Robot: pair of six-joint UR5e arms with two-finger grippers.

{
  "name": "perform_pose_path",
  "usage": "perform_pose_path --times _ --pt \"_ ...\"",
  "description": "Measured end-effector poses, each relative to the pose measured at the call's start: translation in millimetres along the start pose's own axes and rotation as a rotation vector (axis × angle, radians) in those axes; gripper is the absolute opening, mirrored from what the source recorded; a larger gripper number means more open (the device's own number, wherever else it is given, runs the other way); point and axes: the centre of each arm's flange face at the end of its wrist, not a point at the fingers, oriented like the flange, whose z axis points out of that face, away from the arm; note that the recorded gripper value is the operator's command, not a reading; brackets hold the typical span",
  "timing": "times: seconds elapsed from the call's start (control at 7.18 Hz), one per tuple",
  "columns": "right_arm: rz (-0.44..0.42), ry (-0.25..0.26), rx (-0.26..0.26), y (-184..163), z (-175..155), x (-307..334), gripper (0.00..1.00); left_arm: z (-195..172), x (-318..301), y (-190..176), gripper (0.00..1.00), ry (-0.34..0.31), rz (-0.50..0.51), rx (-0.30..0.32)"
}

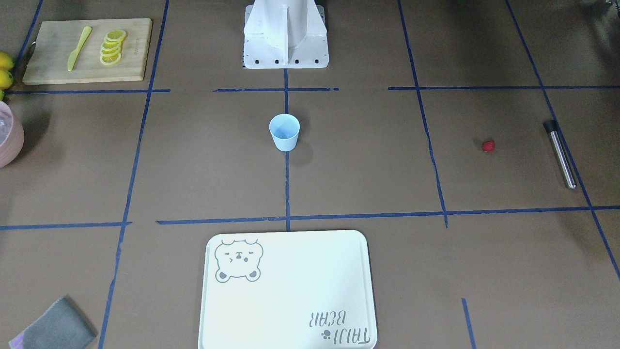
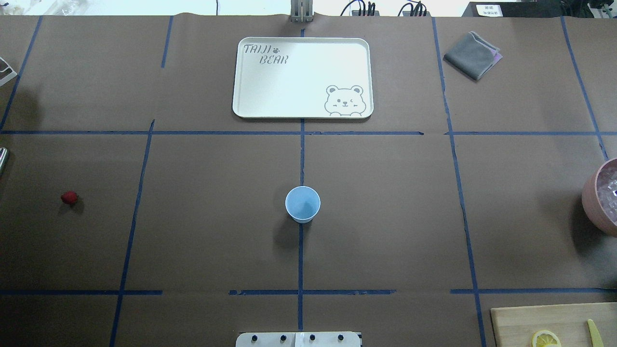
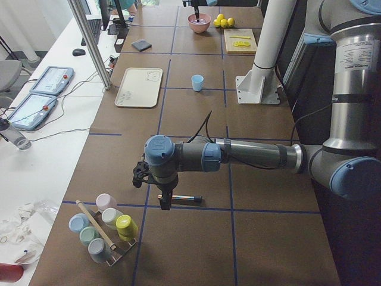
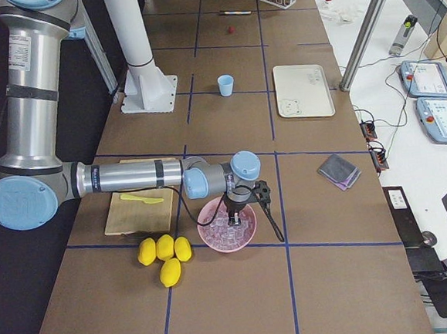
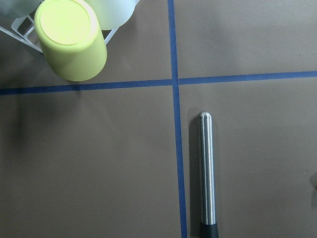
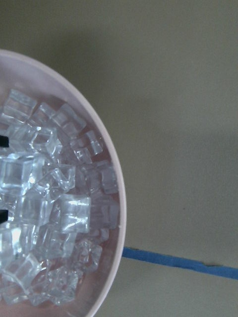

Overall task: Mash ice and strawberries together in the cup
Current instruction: 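Grasp one clear ice cube from the bowl with the right gripper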

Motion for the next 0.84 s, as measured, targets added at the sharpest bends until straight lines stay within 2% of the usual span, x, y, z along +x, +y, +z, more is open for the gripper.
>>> perform_pose_path --times 0.84 --pt "-0.009 0.003 -0.018 -2.2 9.6 -1.8 0.52 -0.3 0.6 -0.1 1.0 0.0 0.002 0.001"
